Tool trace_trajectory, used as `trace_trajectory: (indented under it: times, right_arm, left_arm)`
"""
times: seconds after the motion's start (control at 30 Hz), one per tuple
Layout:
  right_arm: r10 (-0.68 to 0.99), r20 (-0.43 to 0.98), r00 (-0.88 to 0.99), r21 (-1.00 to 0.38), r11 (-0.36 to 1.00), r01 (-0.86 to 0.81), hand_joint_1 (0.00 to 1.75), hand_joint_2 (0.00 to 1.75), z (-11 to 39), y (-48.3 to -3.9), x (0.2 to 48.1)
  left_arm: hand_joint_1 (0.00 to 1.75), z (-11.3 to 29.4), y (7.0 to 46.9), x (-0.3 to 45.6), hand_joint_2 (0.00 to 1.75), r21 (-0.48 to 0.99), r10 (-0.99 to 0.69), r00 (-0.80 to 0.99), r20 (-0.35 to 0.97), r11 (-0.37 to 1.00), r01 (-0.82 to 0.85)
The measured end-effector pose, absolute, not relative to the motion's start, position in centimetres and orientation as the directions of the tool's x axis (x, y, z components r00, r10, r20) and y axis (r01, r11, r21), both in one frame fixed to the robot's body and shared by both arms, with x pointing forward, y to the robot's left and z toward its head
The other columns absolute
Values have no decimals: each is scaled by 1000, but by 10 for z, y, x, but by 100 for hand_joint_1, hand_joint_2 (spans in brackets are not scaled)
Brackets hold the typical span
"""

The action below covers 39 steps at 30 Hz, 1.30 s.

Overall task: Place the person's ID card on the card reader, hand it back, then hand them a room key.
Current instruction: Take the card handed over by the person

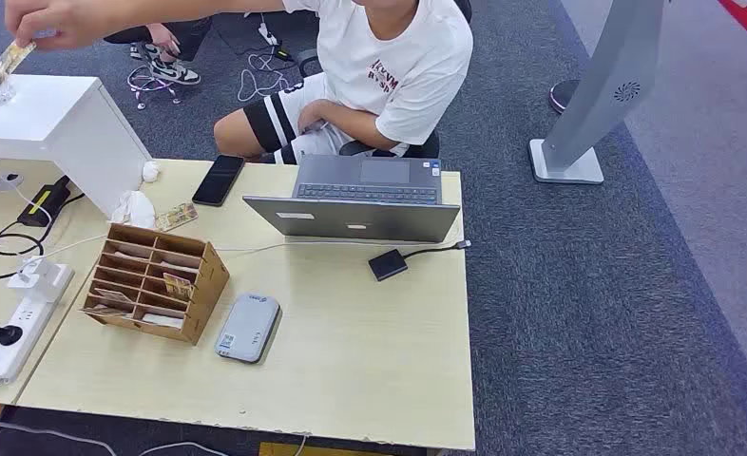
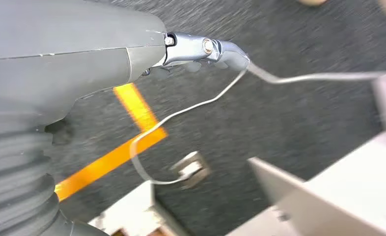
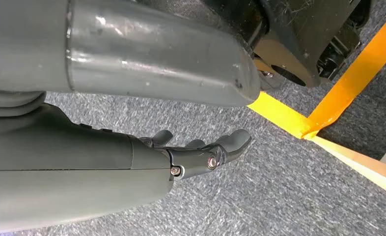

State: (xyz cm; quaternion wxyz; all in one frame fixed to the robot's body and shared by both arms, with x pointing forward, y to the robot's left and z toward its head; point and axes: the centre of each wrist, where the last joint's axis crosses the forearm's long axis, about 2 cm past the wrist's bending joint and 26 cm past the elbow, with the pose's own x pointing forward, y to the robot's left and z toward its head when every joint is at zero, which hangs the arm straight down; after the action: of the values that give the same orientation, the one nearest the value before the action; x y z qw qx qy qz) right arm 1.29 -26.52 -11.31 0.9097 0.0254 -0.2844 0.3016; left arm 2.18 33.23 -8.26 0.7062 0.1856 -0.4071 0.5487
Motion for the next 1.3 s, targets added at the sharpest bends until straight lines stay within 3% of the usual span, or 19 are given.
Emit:
trace_trajectory:
  times: [0.4,0.77,1.07,1.3]
  right_arm:
    - [563,523,640,-165,803,-572,0,0,-113,-264,14]
    - [607,500,618,-210,777,-594,0,0,-113,-263,15]
    - [664,480,574,-233,727,-646,0,0,-113,-262,16]
    - [693,475,542,-228,692,-685,0,0,-112,-260,23]
  left_arm:
    - [0,-42,357,24,175,-208,405,-90,910,258,-944]
    - [0,23,378,39,175,-312,141,-285,948,238,-920]
    - [0,92,398,68,175,-397,-133,-473,871,377,-837]
    - [0,117,413,104,175,-280,-271,-478,835,539,-794]
